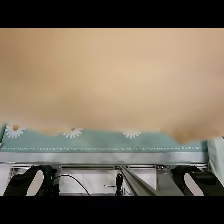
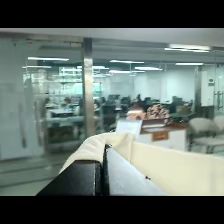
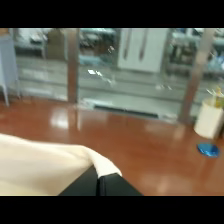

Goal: Fold the shirts.

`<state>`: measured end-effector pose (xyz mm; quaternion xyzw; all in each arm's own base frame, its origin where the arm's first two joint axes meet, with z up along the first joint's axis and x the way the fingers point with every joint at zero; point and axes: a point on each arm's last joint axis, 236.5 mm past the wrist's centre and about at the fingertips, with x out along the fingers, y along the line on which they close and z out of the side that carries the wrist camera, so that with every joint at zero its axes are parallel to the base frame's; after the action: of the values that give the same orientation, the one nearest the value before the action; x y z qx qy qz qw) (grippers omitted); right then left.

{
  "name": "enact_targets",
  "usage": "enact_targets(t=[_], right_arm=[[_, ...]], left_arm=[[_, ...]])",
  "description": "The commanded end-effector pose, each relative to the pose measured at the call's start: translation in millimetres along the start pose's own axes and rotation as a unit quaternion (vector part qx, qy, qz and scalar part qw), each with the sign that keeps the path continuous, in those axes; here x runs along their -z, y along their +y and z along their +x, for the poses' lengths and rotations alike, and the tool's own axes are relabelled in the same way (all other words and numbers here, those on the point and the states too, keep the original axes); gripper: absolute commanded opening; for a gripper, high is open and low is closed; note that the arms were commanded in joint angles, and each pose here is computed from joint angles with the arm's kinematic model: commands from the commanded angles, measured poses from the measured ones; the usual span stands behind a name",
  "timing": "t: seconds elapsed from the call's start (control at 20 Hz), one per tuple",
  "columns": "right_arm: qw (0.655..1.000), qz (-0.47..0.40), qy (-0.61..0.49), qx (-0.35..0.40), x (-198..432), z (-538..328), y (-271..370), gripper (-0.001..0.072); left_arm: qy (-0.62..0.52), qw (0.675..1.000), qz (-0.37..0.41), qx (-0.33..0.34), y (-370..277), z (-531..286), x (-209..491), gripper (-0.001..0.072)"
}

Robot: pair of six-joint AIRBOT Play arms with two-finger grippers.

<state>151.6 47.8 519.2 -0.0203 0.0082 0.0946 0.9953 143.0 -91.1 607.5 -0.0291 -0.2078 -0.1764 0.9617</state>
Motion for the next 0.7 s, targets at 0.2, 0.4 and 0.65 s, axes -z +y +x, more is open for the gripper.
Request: enact_targets(t=[0.2,0.4,0.65], right_arm=[[0.980,0.039,0.195,0.017,113,32,-15,0.0021],[0.948,0.082,0.308,0.022,219,112,-31,0.0021],[0.914,0.110,0.389,0.028,304,217,-54,0.0021]], left_arm=[[0.268,0.952,-0.145,-0.037,40,3,194,0.0022],[0.400,0.874,-0.277,-0.017,50,12,366,0.0022],[0.421,0.853,-0.307,-0.018,48,77,469,0.0021]])
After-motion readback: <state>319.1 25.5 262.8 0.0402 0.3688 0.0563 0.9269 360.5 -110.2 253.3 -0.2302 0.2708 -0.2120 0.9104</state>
